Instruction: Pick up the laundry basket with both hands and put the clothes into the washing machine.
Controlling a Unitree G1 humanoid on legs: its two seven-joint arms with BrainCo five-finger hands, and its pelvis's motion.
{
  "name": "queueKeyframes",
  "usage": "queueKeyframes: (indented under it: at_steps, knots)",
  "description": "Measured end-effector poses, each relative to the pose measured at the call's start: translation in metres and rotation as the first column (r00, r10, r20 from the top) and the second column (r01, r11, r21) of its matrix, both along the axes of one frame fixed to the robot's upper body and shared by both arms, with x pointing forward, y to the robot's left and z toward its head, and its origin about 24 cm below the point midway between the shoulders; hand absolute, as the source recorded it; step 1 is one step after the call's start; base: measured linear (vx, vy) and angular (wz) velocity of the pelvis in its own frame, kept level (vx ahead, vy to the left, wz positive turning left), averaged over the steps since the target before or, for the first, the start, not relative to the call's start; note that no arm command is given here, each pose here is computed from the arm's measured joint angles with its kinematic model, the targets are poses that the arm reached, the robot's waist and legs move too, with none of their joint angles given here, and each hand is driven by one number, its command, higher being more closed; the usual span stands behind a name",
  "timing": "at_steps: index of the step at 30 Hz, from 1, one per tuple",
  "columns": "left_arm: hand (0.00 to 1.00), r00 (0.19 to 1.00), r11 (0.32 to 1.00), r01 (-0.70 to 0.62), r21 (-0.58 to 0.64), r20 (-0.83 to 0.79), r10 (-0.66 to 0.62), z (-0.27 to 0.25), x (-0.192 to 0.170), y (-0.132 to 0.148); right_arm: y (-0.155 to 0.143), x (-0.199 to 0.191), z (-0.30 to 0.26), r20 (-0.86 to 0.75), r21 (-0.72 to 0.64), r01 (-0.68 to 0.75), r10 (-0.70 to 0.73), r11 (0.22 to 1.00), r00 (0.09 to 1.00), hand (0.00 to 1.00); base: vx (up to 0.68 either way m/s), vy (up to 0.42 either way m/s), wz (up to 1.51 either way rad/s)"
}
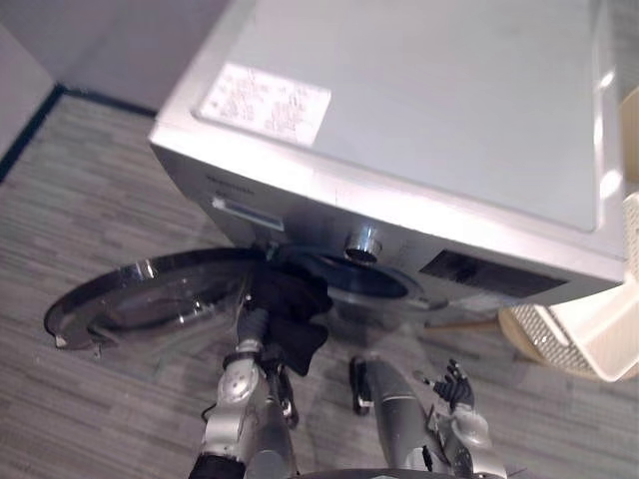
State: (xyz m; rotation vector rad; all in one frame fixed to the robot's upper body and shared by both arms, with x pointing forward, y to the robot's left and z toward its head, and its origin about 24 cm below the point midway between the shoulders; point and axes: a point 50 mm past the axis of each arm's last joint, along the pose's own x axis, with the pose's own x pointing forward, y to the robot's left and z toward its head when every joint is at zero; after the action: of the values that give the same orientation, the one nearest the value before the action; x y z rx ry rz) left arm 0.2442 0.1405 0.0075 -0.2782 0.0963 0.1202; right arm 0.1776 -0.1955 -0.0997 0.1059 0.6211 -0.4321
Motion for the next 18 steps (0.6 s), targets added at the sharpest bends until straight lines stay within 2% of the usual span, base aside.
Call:
queueKeyframes:
  at_steps: [4, 9, 14, 18]
  knots:
    - [1.00, 0.989, 0.998, -0.014, -0.068, 0.149, 0.024, 0.040, 0.033, -0.010, 0.007, 0.044, 0.036, 0.192, 0.010, 0.024, -0.025, 1.000, 0.981, 0.00, -0.14, 0.014, -0.21]
    - [1.00, 0.950, 0.993, 0.028, -0.114, 0.313, 0.009, 0.090, 0.064, -0.024, 0.017, 0.070, 0.070, 0.362, 0.049, 0.047, -0.061, 0.998, 0.930, 0.00, -0.12, -0.033, -0.14]
    - [1.00, 0.895, 0.984, 0.095, -0.149, 0.446, -0.019, 0.145, 0.089, -0.041, 0.030, 0.071, 0.112, 0.556, 0.056, 0.012, -0.041, 0.998, 0.830, 0.00, -0.11, -0.052, -0.17]
    - [1.00, 0.841, 0.982, 0.092, -0.167, 0.541, 0.013, 0.201, 0.112, -0.034, 0.040, 0.059, 0.113, 0.569, 0.064, -0.028, -0.014, 0.998, 0.822, 0.00, -0.09, -0.051, -0.33]
